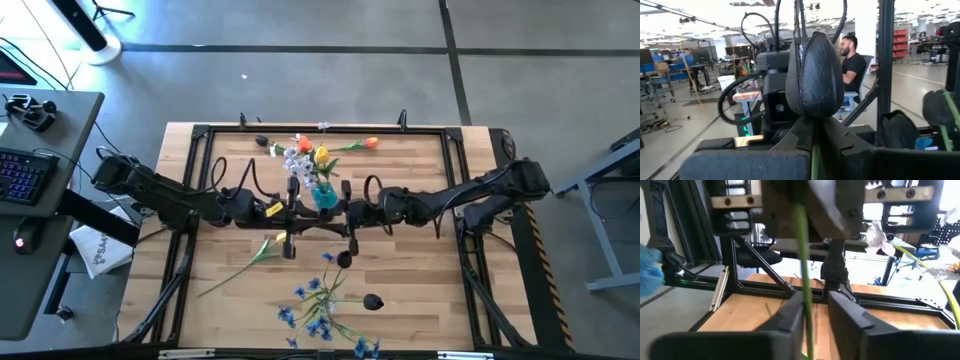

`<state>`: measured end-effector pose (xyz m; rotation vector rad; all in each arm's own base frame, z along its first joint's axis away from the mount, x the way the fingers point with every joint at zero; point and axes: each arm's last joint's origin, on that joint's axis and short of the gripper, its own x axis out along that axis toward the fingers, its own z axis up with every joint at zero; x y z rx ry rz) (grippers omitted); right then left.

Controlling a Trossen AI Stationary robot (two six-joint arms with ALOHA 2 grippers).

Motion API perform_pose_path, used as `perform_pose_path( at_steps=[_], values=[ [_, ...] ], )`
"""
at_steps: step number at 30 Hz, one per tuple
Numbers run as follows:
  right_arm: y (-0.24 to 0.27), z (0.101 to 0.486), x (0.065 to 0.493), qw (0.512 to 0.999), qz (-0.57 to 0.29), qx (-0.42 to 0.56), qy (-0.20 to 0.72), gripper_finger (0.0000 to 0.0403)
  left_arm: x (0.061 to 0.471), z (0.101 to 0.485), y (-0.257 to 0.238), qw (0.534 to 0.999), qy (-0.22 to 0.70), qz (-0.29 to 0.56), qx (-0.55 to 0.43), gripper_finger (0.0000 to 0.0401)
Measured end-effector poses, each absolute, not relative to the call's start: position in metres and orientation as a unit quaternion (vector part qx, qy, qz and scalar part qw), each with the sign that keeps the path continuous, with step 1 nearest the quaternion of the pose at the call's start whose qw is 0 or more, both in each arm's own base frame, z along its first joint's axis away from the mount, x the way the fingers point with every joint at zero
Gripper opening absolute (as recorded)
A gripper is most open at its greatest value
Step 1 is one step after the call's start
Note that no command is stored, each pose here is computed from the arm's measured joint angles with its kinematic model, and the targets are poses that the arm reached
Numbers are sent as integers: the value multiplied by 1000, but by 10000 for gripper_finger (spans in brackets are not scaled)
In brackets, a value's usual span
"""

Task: Sort flowers into vase by color
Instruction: Put the bottom black tulip into the transparent vase

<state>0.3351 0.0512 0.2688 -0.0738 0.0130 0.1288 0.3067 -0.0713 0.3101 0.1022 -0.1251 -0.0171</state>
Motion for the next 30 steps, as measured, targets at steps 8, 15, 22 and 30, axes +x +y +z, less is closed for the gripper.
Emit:
perform_pose_path(
  at_steps=[8,15,22,30],
  values=[
    [54,275,329,997,62,-37,10,12,307,310,-71,997,-62,2,51,8],
    [60,287,318,997,69,-29,10,3,299,311,-71,998,-25,-4,60,83],
    [76,320,290,995,82,-41,-42,2,272,317,-71,997,51,24,54,145],
    [113,362,244,962,209,-57,-168,1,242,312,-80,985,135,107,27,148]
  ],
)
